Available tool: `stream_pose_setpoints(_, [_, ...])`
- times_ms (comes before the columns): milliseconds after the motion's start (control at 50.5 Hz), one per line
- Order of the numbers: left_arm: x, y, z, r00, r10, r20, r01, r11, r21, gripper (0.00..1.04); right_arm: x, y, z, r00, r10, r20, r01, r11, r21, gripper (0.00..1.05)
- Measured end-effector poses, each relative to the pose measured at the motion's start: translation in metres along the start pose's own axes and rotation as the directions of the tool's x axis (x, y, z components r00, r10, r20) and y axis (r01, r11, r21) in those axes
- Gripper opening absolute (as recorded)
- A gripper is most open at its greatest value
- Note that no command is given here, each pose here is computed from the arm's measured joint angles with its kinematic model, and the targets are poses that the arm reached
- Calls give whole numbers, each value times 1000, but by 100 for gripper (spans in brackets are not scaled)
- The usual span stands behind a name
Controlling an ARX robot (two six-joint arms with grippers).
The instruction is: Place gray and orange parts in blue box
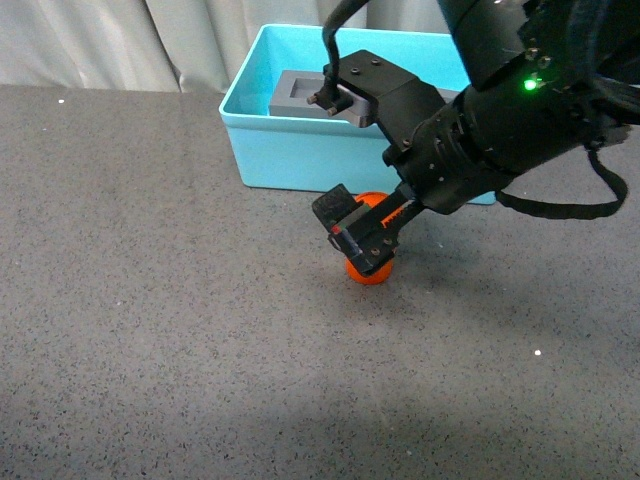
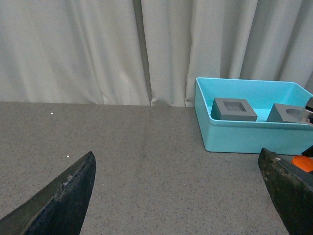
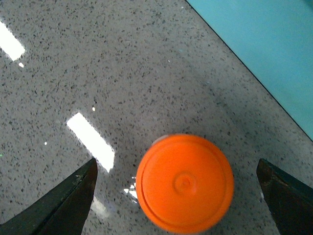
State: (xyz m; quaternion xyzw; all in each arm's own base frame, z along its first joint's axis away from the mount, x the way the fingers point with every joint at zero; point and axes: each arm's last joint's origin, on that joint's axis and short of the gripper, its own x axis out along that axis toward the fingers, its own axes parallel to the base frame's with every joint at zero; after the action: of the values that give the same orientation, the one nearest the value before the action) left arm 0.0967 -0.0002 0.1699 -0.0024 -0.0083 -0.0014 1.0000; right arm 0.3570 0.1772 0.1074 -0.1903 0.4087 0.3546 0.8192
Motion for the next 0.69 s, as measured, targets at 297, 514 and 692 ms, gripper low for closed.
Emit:
stream_pose_setpoints(297, [0,0,0,1000,0,0,0,1000,0,98,19,0,4,994,-28,-106,29,1000,6,59])
stream_pose_setpoints(514, [0,0,0,1000,0,-1,0,1000,0,98,17,-6,4,994,-37,-102,41,999,37,45])
stream_pose_setpoints(692, [0,0,0,1000,0,-1,0,1000,0,98,-19,-13,20,998,-38,42,34,995,88,45])
